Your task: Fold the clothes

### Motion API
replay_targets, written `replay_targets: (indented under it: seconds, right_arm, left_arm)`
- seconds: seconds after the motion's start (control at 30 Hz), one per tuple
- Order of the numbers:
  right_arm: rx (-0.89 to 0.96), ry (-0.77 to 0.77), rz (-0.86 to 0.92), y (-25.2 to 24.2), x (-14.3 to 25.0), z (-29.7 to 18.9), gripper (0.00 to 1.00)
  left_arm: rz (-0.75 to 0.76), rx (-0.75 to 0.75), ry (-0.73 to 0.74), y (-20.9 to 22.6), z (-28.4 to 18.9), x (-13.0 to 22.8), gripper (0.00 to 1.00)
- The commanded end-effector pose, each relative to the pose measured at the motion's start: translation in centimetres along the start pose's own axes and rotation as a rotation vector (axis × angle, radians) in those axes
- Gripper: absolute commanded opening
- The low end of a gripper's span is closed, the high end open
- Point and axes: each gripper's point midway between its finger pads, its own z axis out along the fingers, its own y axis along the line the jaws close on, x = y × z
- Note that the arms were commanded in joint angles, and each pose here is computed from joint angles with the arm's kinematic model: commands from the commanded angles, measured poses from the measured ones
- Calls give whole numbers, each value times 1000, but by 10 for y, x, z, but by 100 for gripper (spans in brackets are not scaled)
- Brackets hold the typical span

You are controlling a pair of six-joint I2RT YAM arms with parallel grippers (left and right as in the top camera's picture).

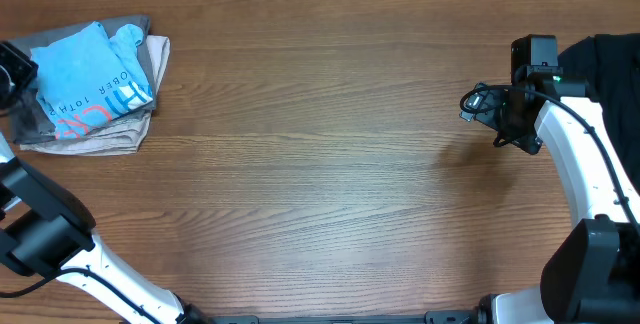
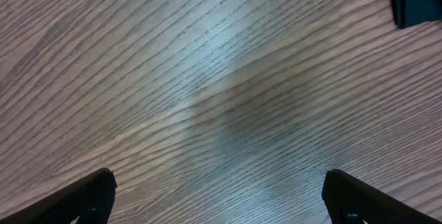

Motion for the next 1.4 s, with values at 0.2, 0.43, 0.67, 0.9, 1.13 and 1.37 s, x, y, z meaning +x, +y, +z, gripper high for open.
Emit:
replay_targets:
  seconds: [0.2, 0.43, 0.67, 0.9, 1.13, 1.37]
  right_arm:
    - [2, -24, -2, 0, -5, -5, 100]
    - [2, -24, -2, 0, -5, -5, 100]
    - [2, -25, -2, 0, -5, -5, 100]
    - [2, -25, -2, 0, -5, -5, 100]
    - [2, -24, -2, 0, -5, -5, 100]
    - [2, -25, -2, 0, -5, -5, 100]
  left_arm:
    - [-68, -236, -25, 65, 30, 26, 5]
    - [-61, -209, 18, 61, 33, 36, 4]
    - [-44, -33, -38, -14, -27, 13, 4]
    - [156, 133, -113, -152, -106, 31, 11]
    - [344, 315, 30, -268, -101, 118, 100]
    - [459, 408, 134, -327, -100, 187, 100]
